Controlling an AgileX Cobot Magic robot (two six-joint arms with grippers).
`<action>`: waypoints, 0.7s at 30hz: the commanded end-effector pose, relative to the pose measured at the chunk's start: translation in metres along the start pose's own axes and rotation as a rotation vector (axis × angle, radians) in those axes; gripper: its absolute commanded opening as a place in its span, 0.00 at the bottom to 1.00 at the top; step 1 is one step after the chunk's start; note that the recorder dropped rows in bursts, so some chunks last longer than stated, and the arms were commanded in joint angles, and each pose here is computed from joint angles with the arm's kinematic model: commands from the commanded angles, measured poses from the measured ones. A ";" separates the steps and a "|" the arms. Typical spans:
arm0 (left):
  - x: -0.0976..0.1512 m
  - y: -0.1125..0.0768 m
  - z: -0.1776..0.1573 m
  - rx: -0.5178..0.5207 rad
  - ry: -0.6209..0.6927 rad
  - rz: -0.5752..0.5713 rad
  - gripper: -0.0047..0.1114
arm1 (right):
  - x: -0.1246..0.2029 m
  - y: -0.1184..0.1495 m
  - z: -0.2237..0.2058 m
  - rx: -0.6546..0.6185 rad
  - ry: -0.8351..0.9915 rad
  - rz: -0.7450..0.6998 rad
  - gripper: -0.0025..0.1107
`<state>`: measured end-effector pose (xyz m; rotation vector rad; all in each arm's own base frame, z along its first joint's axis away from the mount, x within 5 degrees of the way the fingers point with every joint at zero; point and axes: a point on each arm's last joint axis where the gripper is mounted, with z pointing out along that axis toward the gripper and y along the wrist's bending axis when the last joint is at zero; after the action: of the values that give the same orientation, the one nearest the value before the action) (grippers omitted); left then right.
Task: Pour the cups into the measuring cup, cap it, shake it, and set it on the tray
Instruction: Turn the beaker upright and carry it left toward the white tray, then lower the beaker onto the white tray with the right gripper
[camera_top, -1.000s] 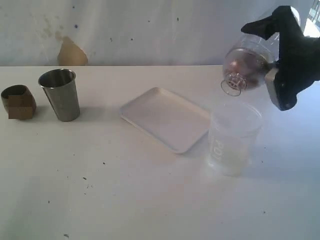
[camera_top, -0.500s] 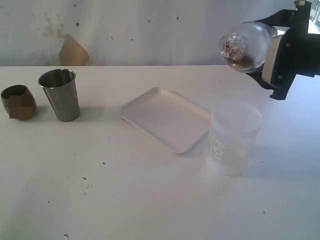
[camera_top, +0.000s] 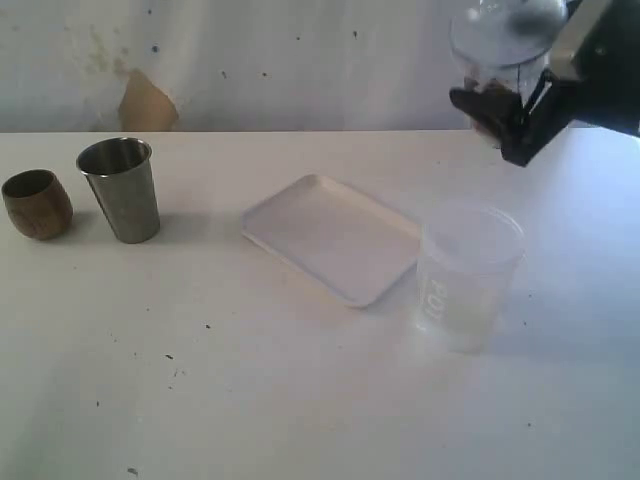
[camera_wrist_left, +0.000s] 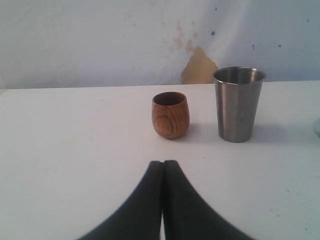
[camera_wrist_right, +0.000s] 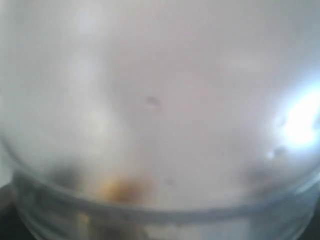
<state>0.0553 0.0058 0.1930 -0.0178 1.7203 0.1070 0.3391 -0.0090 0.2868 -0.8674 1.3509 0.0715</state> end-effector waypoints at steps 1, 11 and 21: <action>0.001 0.000 0.000 0.004 0.000 -0.009 0.04 | -0.027 -0.012 -0.003 0.037 -0.278 0.504 0.02; 0.001 0.000 0.000 0.004 0.000 -0.009 0.04 | -0.042 0.010 0.043 0.018 -0.046 0.808 0.02; 0.001 0.000 0.000 0.004 0.000 -0.009 0.04 | -0.014 0.091 0.145 -0.148 0.147 0.741 0.02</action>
<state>0.0553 0.0058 0.1930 -0.0178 1.7203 0.1070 0.3984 0.1317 0.2563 -0.4209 1.7651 0.7118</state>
